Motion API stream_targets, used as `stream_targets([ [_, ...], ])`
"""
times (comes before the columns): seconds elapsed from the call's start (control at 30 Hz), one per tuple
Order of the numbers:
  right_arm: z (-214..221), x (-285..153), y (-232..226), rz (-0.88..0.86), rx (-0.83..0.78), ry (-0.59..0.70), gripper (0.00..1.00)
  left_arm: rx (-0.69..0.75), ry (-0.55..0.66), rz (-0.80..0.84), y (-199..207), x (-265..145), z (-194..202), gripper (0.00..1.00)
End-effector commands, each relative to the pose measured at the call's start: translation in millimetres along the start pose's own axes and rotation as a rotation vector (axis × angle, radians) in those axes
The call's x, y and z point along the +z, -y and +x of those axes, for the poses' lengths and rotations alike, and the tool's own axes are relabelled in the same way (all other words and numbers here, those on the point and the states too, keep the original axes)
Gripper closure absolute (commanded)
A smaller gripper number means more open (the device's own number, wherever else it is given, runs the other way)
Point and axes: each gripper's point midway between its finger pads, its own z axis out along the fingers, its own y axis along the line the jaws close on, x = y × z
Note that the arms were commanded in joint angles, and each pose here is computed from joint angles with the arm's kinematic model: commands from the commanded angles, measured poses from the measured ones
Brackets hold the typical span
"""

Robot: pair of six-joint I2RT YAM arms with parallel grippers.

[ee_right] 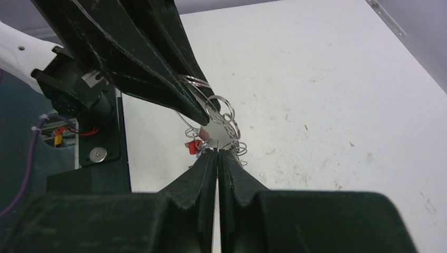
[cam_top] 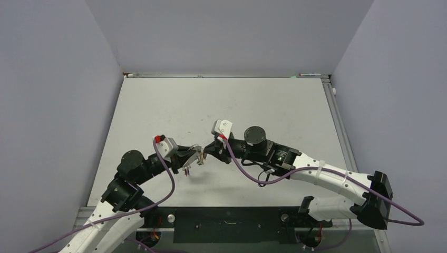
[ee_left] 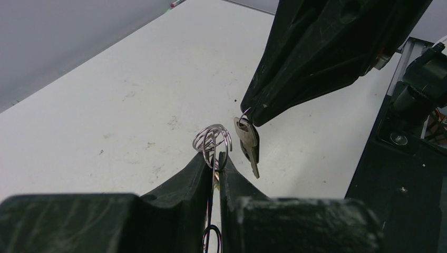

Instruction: Put the keys on the keyring

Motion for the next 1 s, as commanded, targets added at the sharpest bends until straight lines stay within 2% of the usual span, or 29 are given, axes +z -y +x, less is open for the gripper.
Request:
stream_targets([
  [0.0,-42,-5,-8,-0.055,-0.005,0.085,0.95,0.033,0.098,0.018,3,0,-27,1.00],
  [0.5,-60,9,-26,-0.121,0.007,0.103,0.95,0.019,0.066,-0.012,-3,3,-21,1.00],
  [0.67,-54,19,-36,-0.115,-0.026,0.057,0.95,0.018,0.063,-0.021,-4,2,-21,1.00],
  [0.97,-55,22,-34,-0.057,-0.050,0.055,0.95,0.017,0.060,-0.028,-5,2,-21,1.00],
])
